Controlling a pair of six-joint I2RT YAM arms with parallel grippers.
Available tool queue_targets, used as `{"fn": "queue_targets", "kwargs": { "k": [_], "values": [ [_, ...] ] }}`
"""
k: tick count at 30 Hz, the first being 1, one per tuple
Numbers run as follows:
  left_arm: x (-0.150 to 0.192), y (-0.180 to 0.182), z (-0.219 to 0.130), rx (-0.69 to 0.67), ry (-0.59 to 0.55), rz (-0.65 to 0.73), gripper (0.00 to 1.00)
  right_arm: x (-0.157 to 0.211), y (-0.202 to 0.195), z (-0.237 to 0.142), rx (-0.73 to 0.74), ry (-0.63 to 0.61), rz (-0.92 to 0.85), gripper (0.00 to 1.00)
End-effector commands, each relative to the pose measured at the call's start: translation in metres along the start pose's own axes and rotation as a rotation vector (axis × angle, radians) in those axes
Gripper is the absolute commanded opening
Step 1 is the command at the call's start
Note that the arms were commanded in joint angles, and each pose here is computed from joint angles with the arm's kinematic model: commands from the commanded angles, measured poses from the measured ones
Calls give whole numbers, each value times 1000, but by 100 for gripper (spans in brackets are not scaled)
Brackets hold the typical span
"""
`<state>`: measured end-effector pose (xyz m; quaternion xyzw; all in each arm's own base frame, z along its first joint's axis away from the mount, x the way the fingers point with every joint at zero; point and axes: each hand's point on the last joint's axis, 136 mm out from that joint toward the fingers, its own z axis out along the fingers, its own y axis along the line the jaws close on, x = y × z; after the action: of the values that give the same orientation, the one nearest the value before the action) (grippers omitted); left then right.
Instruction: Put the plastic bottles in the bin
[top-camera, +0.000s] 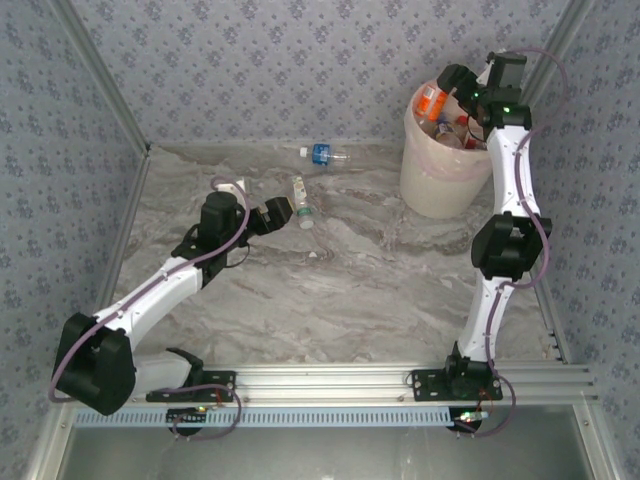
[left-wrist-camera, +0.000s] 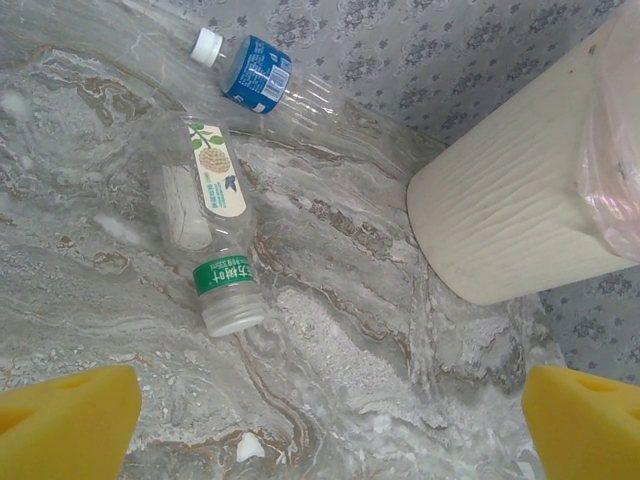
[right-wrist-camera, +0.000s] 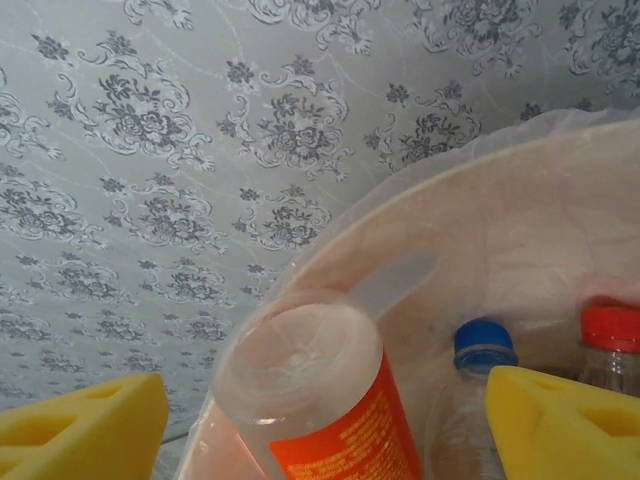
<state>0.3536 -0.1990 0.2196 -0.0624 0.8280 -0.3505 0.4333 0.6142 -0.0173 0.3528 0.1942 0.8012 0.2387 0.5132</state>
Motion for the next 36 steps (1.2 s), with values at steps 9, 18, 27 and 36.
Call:
{"fn": "queue_targets", "kwargs": {
  "k": [9, 18, 27, 36],
  "values": [
    [-8, 4, 7, -33, -9, -8, 98, -18, 29, -45, -40, -72, -95, 92],
    [-4, 16, 10, -75, 11, -38, 98, -7, 0, -1, 95, -43, -141, 78],
    [2, 25, 18, -123, 45, -49, 98, 38, -39, 31, 196, 94, -125, 67],
    [16, 31, 38, -193, 143, -57, 98, -2, 6, -17, 115, -36, -166, 72]
  ]
}}
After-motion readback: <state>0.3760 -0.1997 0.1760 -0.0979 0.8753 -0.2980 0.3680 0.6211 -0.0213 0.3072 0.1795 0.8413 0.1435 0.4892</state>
